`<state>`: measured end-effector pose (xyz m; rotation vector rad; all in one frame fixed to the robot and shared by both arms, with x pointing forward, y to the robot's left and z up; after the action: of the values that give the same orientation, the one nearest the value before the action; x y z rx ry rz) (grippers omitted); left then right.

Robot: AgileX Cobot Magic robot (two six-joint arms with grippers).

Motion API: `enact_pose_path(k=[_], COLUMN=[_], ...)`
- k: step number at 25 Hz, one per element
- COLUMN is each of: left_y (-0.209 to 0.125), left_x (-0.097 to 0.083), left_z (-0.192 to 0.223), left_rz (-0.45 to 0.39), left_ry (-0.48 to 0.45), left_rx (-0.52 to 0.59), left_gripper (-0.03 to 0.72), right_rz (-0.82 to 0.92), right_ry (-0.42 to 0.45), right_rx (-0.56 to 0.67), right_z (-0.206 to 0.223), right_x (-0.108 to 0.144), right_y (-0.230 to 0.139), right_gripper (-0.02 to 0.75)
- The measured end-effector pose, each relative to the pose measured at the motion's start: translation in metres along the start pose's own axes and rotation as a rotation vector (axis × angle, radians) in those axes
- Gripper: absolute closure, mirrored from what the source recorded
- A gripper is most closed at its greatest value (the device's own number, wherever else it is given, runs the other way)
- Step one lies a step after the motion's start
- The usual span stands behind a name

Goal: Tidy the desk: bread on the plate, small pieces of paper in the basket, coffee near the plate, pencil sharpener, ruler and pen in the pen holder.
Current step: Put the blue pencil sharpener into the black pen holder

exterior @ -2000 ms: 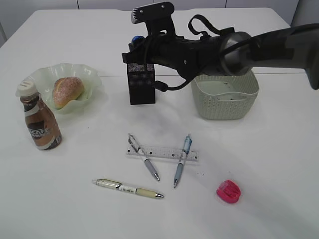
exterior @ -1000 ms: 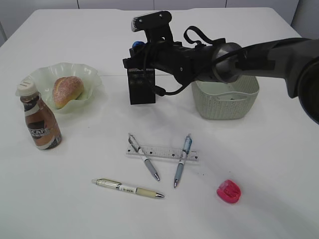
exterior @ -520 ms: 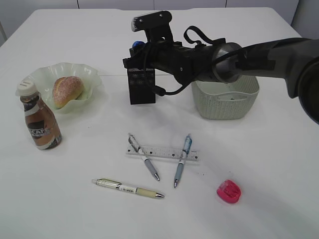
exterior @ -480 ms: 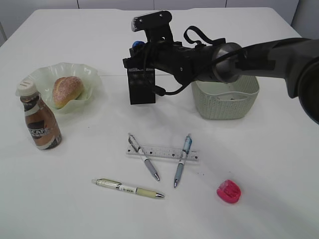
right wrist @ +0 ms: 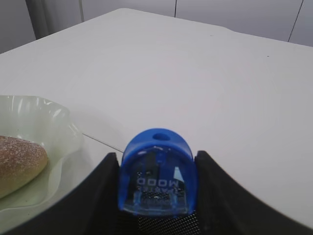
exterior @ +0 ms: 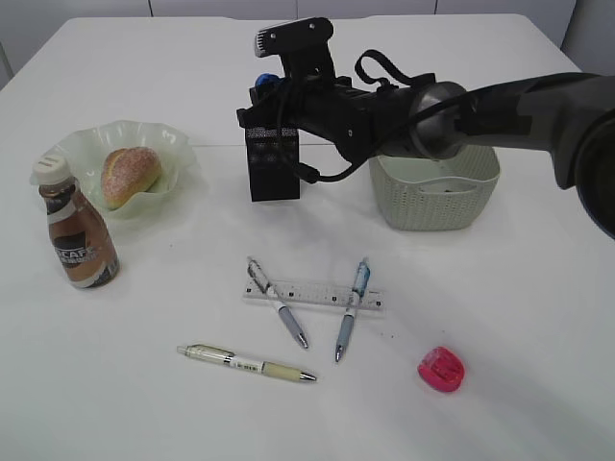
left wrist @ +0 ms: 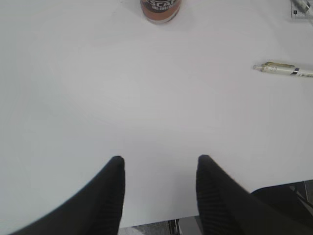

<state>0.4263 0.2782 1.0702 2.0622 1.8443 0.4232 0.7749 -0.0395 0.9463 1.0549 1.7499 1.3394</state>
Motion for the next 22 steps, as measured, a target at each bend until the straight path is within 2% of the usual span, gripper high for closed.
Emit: enact_pose_path(k=[8,22], left_y=[0.0,-0.0004], left_x=[0.0,-0.0007], left_z=[0.0,0.0], left_rz=[0.0,-0.003], left_ry=[0.0,-0.006], left_rx=[0.0,0.003], left_gripper=[0.335,0.335], right_rz=[0.031,0.037], right_ry=[-0.007,-0.009], right_rx=[0.0,0.017], right_z=[0.0,0.0], right_x=[-0.0031,-0.0043], right_y=[-0.0001,-0.0024], right_gripper=[0.363,0.36])
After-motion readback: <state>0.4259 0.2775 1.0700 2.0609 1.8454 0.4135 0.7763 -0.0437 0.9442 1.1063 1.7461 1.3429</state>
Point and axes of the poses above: a point on each arm's last joint axis where the gripper is mounted, z pointing out along that axis toward the gripper, x along the wrist's bending axis when the last joint is at zero, y = z × x, the point moved 4 cm from there along z, pointing out along that axis toward the gripper, and after that the axes turned 2 degrees about z, right-handed, at the moved point
